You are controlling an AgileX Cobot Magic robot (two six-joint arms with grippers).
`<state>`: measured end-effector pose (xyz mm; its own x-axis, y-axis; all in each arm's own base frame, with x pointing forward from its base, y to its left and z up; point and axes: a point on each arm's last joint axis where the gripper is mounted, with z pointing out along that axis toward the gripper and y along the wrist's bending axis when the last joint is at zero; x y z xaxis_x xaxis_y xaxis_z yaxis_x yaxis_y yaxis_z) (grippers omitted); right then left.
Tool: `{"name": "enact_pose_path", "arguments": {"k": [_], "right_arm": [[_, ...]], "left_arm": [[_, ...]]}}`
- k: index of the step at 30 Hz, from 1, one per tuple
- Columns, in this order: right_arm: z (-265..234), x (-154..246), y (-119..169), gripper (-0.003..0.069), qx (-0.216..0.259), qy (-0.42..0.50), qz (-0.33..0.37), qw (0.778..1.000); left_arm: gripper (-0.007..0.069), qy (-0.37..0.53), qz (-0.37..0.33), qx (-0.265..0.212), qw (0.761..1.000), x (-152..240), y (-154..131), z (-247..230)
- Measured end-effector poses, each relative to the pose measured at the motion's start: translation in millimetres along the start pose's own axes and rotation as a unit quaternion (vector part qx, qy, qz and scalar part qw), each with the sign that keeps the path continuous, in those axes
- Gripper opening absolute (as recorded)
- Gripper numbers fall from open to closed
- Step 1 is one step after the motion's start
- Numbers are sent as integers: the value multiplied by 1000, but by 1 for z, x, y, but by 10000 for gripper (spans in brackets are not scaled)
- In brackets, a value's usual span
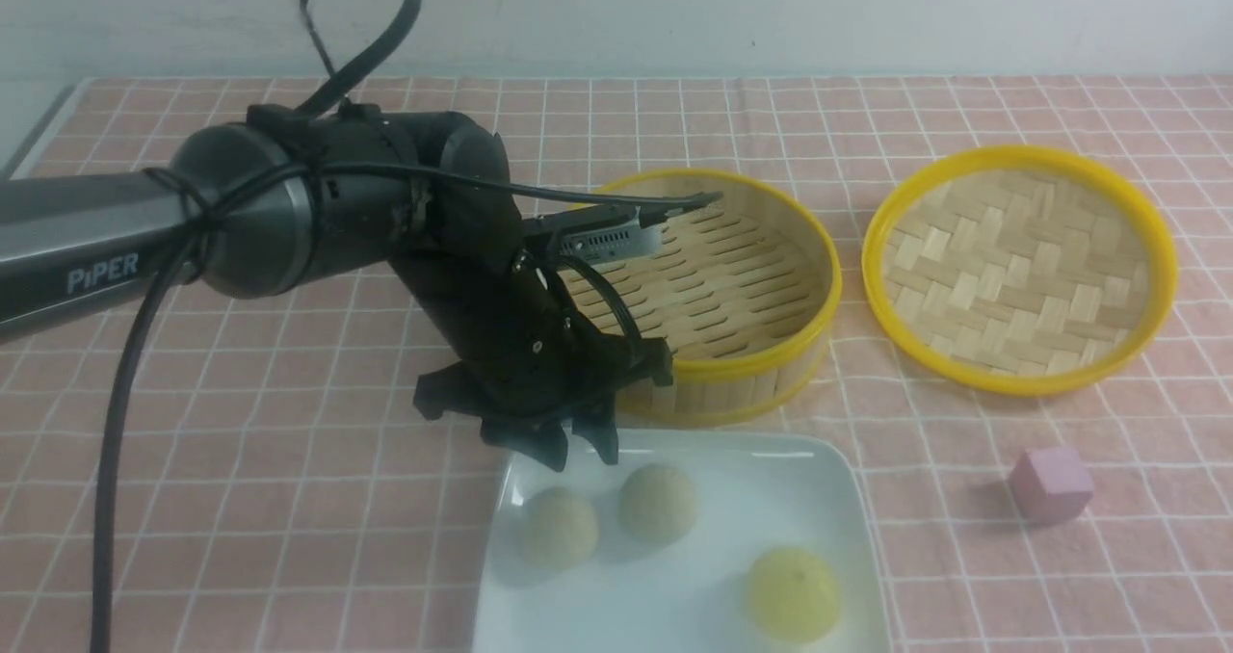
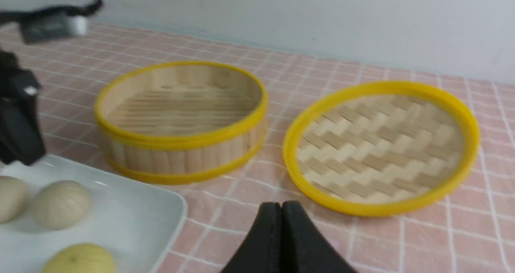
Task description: Put the steamed buns into the plate on the pink tablecloth.
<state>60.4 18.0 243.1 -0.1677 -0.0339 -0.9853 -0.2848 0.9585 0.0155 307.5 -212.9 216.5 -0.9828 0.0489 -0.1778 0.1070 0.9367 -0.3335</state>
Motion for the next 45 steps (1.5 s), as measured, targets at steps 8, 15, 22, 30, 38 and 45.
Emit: {"name": "enact_pose_path", "arguments": {"k": [8, 15, 22, 30, 38, 45], "right_arm": [[0, 57, -10, 6, 82, 72, 20, 994], [0, 69, -12, 15, 103, 66, 26, 992], [0, 69, -13, 15, 110, 63, 27, 992], [0, 69, -13, 20, 110, 63, 28, 992], [0, 69, -13, 34, 110, 64, 28, 992], [0, 69, -13, 41, 110, 65, 28, 991]], "left_arm": [[223, -17, 29, 13, 999, -13, -12, -18], [203, -27, 75, -6, 997, -28, -26, -52], [153, -70, 122, -63, 988, -43, -35, -112], [34, -200, 147, -66, 966, -18, -36, -216], [13, -252, 146, -53, 955, 63, -4, -276], [15, -289, 106, -18, 951, 141, 46, -243]]}}
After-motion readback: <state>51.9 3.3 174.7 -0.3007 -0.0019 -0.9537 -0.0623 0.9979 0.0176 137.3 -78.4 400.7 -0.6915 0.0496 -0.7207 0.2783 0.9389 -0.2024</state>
